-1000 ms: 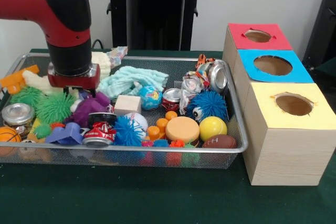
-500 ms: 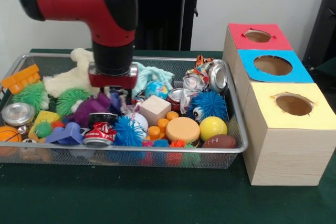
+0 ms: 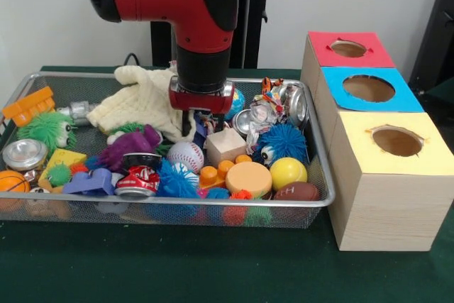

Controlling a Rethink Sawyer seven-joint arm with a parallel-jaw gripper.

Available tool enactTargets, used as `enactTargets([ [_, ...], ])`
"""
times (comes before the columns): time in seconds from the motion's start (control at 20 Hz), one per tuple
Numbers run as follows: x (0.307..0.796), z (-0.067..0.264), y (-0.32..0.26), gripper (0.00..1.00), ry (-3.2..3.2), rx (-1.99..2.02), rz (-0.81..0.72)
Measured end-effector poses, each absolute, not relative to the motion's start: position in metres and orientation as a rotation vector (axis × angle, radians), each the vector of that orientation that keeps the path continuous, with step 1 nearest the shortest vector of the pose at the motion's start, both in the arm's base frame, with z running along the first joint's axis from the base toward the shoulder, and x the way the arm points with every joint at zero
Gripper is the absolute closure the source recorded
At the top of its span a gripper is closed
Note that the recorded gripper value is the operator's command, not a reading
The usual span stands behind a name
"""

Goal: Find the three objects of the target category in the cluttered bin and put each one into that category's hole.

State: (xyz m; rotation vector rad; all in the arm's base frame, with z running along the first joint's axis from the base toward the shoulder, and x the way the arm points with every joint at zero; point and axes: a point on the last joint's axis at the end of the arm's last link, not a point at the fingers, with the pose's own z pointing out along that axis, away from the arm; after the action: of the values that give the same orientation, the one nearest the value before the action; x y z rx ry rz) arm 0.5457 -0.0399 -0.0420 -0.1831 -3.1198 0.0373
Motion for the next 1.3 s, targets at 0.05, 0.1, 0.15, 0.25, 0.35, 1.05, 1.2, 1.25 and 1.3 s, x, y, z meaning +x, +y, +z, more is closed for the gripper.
enactTargets([
  [0.05, 0.545, -0.042, -0.040, 0.00, -3.121, -0.190, 0.036],
  [0.1, 0.545, -0.042, -0.039, 0.00, -3.122, -0.196, 0.035],
  [0.15, 0.544, -0.041, -0.039, 0.00, -3.124, -0.208, 0.032],
  [0.25, 0.543, -0.041, -0.040, 0.00, -3.130, -0.242, 0.025],
  [0.35, 0.541, -0.040, -0.040, 0.00, -3.130, -0.278, 0.016],
  [1.05, 0.535, -0.023, -0.021, 0.00, -3.100, -0.432, -0.023],
  [1.2, 0.536, -0.009, -0.012, 0.00, -3.109, -0.426, -0.011],
  [1.25, 0.536, -0.004, -0.010, 0.00, -3.114, -0.420, -0.008],
  [1.3, 0.537, 0.002, -0.008, 0.00, -3.119, -0.414, -0.005],
])
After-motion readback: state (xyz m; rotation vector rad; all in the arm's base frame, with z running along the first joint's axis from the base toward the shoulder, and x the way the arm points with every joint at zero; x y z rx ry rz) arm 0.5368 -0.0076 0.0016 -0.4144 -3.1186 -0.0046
